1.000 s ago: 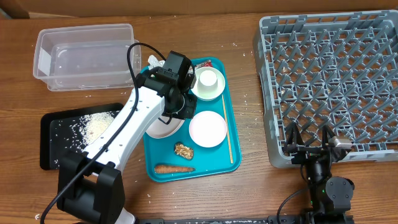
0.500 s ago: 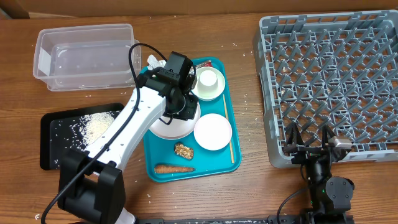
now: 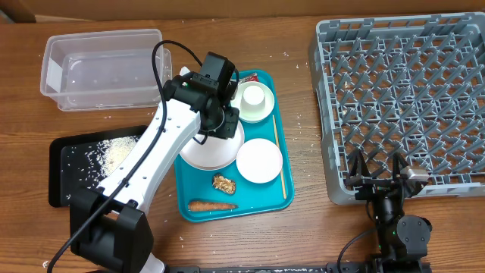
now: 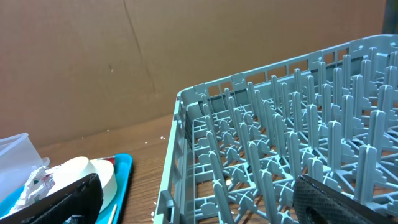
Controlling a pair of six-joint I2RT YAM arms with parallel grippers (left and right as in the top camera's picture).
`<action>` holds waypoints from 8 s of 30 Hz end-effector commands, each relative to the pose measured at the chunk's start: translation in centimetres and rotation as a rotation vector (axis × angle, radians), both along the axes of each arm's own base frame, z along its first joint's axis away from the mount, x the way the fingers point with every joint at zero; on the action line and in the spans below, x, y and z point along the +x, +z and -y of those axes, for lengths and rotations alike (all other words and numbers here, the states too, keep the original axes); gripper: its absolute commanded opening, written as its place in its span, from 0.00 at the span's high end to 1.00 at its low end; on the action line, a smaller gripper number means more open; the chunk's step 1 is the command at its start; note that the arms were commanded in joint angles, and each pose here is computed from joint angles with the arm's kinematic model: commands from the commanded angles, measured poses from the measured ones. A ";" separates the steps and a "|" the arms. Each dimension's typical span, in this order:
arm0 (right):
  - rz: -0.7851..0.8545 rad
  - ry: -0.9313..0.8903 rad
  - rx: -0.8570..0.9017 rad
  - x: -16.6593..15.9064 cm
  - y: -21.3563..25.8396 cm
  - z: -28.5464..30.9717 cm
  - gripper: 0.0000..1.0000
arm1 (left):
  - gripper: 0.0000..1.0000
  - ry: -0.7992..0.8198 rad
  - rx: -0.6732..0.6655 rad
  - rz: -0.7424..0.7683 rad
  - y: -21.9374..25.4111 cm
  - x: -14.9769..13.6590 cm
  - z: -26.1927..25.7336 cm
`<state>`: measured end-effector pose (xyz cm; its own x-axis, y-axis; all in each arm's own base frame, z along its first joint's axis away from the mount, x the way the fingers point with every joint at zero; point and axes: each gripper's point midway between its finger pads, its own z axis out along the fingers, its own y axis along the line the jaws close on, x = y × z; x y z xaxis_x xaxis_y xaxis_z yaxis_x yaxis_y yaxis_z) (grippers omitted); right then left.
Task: Sort waste into correct bins and load items into the dishwasher
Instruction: 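Release the plate and raise the left gripper toward the tissue, then grasp the crumpled white tissue with the left gripper, then carry the tissue left and drop it into the clear plastic bin, then return the left gripper to the teal tray and pinch another tissue, then carry the second tissue left and release it into the clear bin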
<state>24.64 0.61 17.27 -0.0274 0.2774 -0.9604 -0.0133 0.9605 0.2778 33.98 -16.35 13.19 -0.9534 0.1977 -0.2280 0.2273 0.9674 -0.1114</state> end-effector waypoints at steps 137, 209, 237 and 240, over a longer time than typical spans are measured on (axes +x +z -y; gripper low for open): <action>0.003 -0.009 -0.004 0.0 -0.2 0.1 0.00 | 0.44 0.748 0.284 0.574 7.6 17.7 -23.9; 0.003 -0.009 -0.004 0.0 -0.2 0.1 0.00 | 0.96 0.317 -0.047 0.234 -1.9 16.8 -7.3; 0.002 -0.009 -0.004 0.0 -0.2 0.1 0.00 | 0.00 0.641 0.193 0.425 5.3 16.6 -23.8; 0.003 -0.009 -0.004 0.0 -0.2 0.1 0.00 | 0.00 0.385 -0.006 0.333 4.2 16.0 -16.9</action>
<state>24.64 0.61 17.26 -0.0279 0.2777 -0.9603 -0.0135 0.9604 0.2782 49.70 8.34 17.78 -0.7527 -0.2926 -0.5898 -0.4082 0.9102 0.0694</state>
